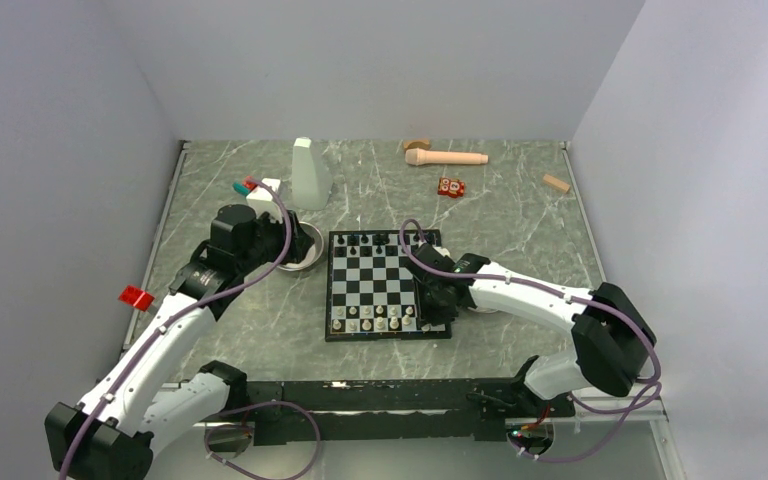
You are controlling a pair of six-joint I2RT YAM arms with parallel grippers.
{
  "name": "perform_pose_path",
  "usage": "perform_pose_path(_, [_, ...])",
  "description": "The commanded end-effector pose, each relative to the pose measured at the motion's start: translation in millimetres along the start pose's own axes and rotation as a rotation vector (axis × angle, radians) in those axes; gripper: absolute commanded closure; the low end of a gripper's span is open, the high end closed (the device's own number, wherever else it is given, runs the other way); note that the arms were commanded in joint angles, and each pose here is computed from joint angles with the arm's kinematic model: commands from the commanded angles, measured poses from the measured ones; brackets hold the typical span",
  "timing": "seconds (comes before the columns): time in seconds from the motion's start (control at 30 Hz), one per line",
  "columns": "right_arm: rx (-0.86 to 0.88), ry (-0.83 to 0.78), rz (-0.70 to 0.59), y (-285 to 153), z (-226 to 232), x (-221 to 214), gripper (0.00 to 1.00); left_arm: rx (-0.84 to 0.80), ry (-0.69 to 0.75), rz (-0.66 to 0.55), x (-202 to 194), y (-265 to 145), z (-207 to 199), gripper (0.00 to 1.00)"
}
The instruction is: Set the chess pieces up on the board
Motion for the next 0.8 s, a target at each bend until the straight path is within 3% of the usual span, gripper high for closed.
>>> perform_pose_path(0.0, [0.024,0.002,-0.026,0,8,7,0.67,-0.026,0.000,-0.053,14,1,-5,0.48])
perform_pose_path(0.33, [0.029,0.000,-0.044,-3,11,11,0.76,-0.026,-0.001,-0.053,14,1,-4,0.49])
perform_pose_path(0.77, [0.028,0.010,-0.071,-3,13,18,0.77,-0.027,-0.001,-0.051,13,1,-4,0.48])
Point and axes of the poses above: each gripper's point midway between its finger pads, its own y axis out along the fingers, its own z axis along the line the jaws close on, x = y × z, the point moved 2 cm from there along -y, back along the fingers, and after that the axes turned 5 degrees about y, right-handed, at the moved point
